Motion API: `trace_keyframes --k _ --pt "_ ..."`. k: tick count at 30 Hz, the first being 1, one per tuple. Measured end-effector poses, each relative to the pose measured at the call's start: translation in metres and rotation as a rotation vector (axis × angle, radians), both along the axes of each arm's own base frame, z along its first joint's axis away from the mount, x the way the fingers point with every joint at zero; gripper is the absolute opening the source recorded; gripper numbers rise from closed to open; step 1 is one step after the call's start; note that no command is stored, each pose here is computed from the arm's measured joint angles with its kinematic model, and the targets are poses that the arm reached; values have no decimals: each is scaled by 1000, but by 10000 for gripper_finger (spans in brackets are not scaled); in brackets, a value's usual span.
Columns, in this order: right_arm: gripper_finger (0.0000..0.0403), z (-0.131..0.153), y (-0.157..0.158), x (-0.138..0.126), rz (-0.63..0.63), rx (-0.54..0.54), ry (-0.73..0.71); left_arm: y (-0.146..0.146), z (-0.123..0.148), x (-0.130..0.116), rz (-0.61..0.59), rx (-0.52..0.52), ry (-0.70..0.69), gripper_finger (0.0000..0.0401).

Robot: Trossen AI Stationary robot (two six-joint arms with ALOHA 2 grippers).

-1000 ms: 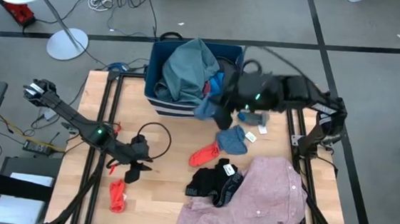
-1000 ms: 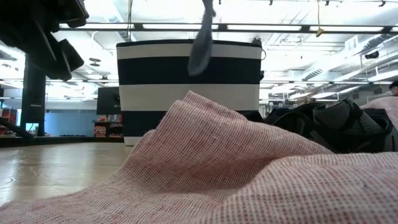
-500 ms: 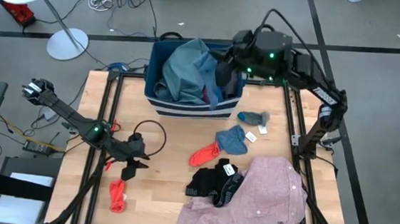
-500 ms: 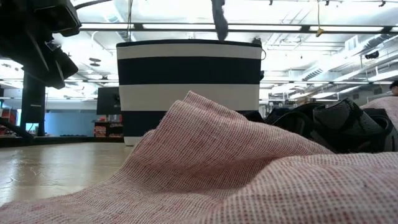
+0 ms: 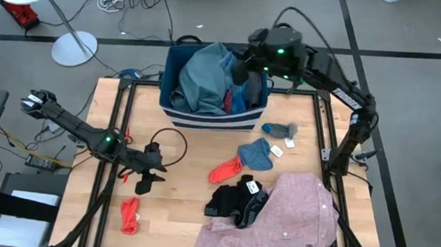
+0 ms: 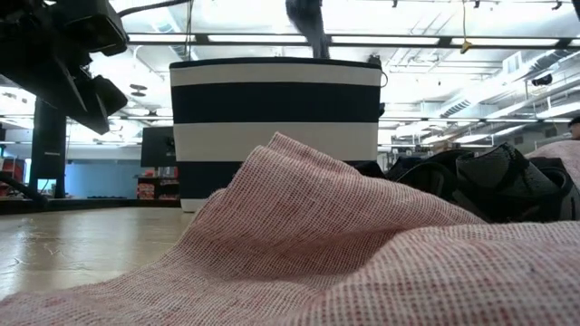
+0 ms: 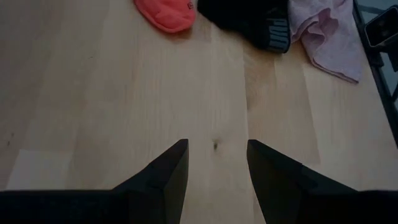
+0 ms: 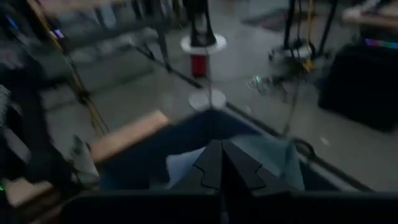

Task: Sort clothes
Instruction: Put the bottom blue sock into the blue bin, then put the blue sock into the blue bin

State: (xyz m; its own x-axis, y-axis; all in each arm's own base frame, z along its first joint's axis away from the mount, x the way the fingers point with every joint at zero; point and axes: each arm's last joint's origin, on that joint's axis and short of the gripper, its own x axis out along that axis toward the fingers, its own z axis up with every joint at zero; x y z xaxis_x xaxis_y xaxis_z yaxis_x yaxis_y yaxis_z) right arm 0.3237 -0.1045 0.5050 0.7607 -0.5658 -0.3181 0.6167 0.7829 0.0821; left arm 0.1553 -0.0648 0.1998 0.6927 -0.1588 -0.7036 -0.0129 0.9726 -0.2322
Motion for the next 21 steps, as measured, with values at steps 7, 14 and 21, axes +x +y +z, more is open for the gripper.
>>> trace_keyframes --k 7,14,21 --pt "8 -57 -27 19 -70 94 177 12 -1 3 -16 19 23 168" --pt "47 -98 -40 23 -99 231 251 23 1 5 -7 20 8 168" --pt "121 -115 -43 24 -104 309 273 29 0 5 0 25 24 168"
